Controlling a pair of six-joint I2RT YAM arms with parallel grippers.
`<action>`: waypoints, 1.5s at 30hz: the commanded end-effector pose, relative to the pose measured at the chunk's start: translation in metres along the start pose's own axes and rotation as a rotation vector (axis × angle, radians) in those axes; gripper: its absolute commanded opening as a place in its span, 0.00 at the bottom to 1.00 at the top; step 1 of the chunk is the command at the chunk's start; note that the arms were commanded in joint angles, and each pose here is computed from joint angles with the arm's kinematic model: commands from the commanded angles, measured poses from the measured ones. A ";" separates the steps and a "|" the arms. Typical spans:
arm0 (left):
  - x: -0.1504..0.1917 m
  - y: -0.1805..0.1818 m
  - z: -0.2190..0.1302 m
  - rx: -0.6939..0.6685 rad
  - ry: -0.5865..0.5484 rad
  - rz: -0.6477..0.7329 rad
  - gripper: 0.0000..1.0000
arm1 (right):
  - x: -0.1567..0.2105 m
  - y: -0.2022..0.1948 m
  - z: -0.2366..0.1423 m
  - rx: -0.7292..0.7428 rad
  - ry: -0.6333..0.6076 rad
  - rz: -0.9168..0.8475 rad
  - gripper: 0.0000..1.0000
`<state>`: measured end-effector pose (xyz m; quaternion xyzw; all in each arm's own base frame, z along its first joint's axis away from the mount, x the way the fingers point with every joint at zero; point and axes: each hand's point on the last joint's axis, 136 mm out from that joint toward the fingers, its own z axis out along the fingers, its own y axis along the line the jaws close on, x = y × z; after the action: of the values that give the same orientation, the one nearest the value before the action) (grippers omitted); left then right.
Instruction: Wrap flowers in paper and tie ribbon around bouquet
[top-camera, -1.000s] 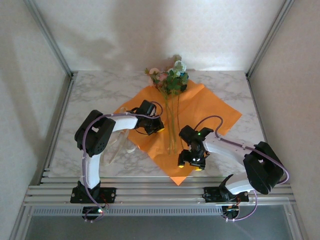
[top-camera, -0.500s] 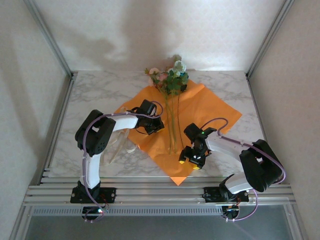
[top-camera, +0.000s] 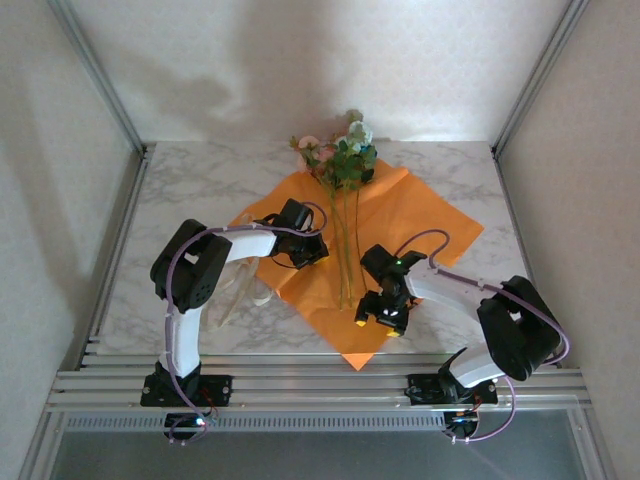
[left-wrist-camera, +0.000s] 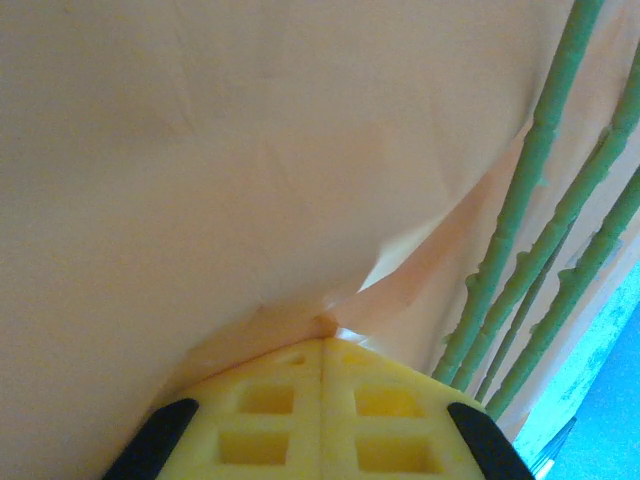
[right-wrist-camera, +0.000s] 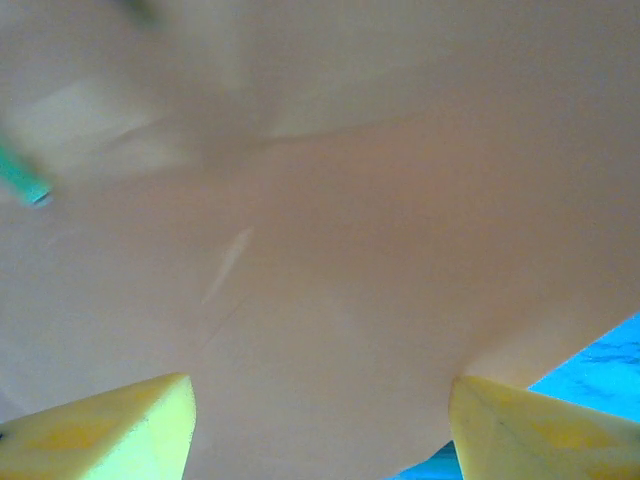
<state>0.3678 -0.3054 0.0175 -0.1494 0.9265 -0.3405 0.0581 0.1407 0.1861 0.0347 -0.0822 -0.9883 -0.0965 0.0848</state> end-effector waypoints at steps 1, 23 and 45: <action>0.000 0.020 0.008 -0.075 -0.001 -0.003 0.00 | 0.006 0.013 -0.013 0.064 -0.051 -0.215 0.69; 0.003 0.022 0.008 -0.079 0.016 0.011 0.00 | 0.023 0.073 0.027 0.398 -0.152 -0.817 0.80; -0.010 0.016 -0.026 -0.164 -0.070 0.036 0.29 | 0.030 0.086 0.010 0.334 -0.073 -0.899 0.13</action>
<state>0.3684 -0.3026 0.0213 -0.1304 0.9357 -0.3217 0.0633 0.1343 0.2810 0.0346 0.3561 -0.9325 0.0555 -0.0231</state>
